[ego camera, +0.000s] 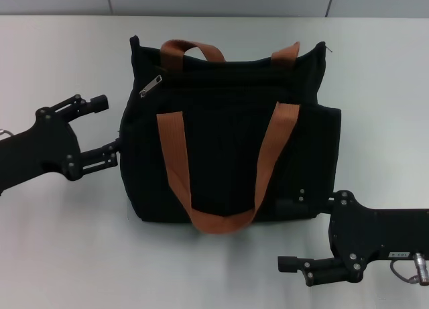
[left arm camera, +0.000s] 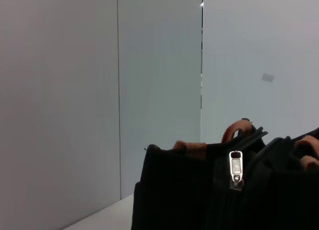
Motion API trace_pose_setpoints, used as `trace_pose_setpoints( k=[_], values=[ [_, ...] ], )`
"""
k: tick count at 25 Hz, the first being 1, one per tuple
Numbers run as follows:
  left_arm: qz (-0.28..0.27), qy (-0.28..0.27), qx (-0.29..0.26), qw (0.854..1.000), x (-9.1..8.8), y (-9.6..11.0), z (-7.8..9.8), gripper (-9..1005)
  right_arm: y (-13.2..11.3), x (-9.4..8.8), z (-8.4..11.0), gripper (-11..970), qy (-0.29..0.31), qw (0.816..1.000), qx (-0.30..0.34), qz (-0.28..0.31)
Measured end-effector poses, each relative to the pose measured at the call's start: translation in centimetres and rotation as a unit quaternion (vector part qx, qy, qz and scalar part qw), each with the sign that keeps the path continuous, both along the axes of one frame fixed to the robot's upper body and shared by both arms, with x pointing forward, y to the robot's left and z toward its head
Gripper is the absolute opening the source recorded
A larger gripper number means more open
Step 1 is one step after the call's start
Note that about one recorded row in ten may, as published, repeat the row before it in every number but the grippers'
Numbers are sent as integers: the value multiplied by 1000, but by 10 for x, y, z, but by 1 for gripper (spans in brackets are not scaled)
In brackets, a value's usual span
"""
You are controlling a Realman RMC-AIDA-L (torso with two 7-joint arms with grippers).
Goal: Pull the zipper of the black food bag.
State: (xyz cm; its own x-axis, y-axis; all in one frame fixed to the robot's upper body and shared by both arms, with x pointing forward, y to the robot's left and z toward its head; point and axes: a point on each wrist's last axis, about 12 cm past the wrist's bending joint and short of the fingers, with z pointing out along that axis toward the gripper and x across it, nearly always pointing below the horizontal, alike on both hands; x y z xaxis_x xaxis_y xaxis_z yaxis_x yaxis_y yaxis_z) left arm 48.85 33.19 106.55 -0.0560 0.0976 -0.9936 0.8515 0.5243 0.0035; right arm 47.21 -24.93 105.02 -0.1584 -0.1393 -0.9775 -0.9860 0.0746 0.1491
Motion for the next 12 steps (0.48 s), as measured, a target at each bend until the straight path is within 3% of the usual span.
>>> trace_pose_setpoints(
  k=[12],
  values=[
    [17, -25, 34, 999, 21, -16, -3, 815, 2, 2, 1, 802, -2, 1000, 2, 3]
  ],
)
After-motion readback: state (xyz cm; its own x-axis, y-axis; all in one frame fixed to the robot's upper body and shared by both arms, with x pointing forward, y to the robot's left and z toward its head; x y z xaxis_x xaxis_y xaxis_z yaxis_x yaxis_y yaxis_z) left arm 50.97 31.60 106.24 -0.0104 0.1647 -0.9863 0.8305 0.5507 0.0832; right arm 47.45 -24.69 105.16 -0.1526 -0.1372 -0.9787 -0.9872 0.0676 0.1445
